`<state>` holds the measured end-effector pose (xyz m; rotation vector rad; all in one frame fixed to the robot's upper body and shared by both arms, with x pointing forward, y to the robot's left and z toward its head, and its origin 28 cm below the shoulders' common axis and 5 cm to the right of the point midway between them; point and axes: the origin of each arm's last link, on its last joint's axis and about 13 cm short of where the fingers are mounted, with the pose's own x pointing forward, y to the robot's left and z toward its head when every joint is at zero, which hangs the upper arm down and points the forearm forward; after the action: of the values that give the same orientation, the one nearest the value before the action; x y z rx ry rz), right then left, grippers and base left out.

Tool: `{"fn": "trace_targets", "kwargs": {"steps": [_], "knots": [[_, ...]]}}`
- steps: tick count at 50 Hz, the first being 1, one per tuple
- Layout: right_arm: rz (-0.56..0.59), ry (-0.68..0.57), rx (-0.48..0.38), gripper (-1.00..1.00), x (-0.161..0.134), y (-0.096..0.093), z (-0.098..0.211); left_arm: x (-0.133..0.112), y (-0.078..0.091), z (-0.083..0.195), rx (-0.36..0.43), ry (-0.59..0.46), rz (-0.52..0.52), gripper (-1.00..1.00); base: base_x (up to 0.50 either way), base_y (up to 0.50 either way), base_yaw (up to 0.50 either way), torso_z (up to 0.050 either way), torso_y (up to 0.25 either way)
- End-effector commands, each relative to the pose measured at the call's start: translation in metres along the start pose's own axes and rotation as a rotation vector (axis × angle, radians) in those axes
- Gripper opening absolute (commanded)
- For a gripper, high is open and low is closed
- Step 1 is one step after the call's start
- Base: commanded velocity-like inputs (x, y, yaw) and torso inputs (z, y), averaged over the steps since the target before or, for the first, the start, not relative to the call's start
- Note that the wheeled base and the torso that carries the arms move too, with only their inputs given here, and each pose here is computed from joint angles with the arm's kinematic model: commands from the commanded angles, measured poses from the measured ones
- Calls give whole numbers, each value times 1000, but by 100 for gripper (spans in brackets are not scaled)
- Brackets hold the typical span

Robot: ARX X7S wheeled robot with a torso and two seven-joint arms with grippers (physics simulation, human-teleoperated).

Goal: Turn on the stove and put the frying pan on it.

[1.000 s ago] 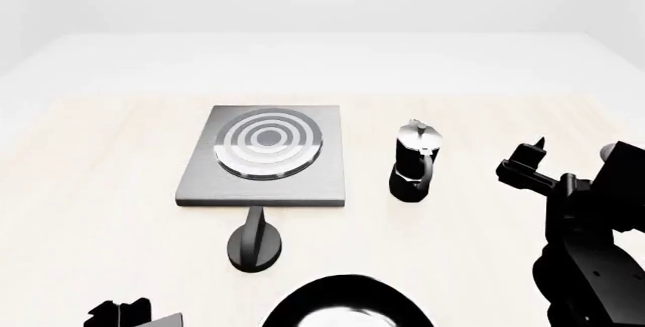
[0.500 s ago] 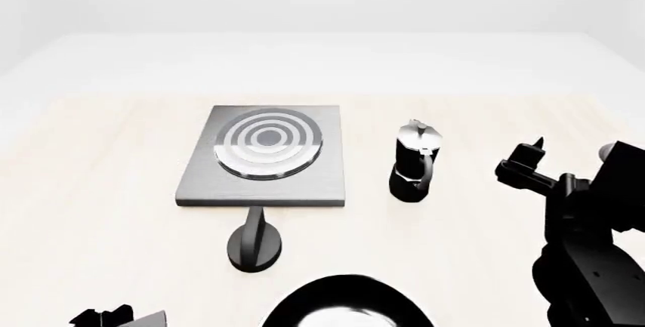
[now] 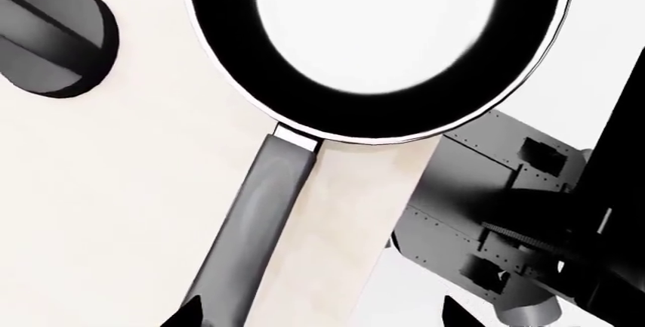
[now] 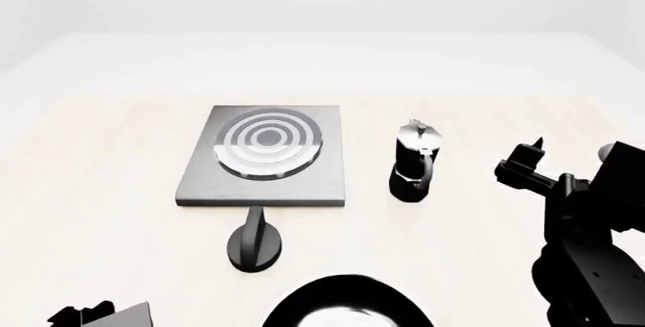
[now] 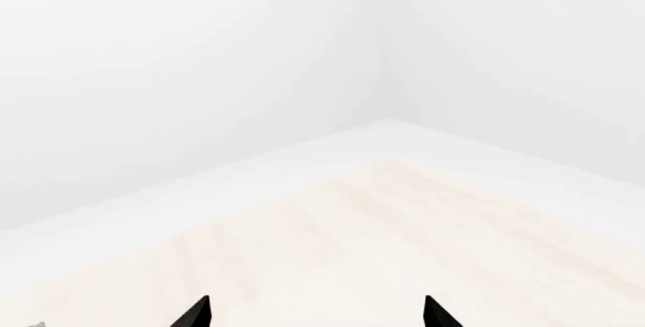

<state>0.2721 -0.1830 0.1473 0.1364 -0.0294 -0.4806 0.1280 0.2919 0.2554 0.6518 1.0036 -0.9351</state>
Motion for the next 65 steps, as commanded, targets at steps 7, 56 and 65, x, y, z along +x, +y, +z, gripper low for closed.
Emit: {"fn": "trace_targets", "kwargs": {"steps": [7,56,65], "knots": [[3,-1,-1,100,0,1,1,-12,3,5,-7,24,58,100,0,0,0,0,0],[14,-3,-2,100,0,2,0,33,37,10,26,29,35,100,0,0,0,0,0],[15,-6,-3,100,-1,2,1,46,42,7,27,30,2,100,0,0,0,0,0]]}}
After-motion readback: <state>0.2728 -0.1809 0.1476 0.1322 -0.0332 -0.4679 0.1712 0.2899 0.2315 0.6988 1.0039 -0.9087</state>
